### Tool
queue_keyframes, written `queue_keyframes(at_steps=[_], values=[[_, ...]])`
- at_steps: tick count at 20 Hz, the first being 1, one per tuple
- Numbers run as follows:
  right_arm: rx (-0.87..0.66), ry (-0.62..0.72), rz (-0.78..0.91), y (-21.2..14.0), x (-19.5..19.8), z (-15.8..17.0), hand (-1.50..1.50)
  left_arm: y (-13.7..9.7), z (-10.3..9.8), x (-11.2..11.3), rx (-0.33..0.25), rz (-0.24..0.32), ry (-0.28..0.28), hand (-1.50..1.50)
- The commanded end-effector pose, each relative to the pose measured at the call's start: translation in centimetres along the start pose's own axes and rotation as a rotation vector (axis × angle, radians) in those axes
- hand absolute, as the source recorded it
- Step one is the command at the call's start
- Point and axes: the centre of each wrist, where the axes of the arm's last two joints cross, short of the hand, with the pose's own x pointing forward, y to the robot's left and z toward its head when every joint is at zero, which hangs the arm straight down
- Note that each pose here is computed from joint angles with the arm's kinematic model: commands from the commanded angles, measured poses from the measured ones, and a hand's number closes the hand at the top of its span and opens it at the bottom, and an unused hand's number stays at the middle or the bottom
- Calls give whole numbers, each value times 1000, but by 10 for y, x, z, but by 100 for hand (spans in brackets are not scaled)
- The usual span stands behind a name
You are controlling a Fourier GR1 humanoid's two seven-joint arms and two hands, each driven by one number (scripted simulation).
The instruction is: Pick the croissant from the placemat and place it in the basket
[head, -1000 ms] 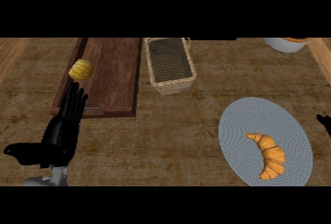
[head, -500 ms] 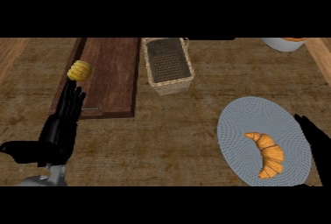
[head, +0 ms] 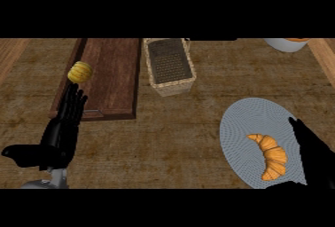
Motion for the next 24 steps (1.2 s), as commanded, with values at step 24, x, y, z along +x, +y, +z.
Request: queue_keyframes(at_steps=[24], values=[[79,111,12,35,-19,-40,-150,-3,-7,4,10,7,5,0]])
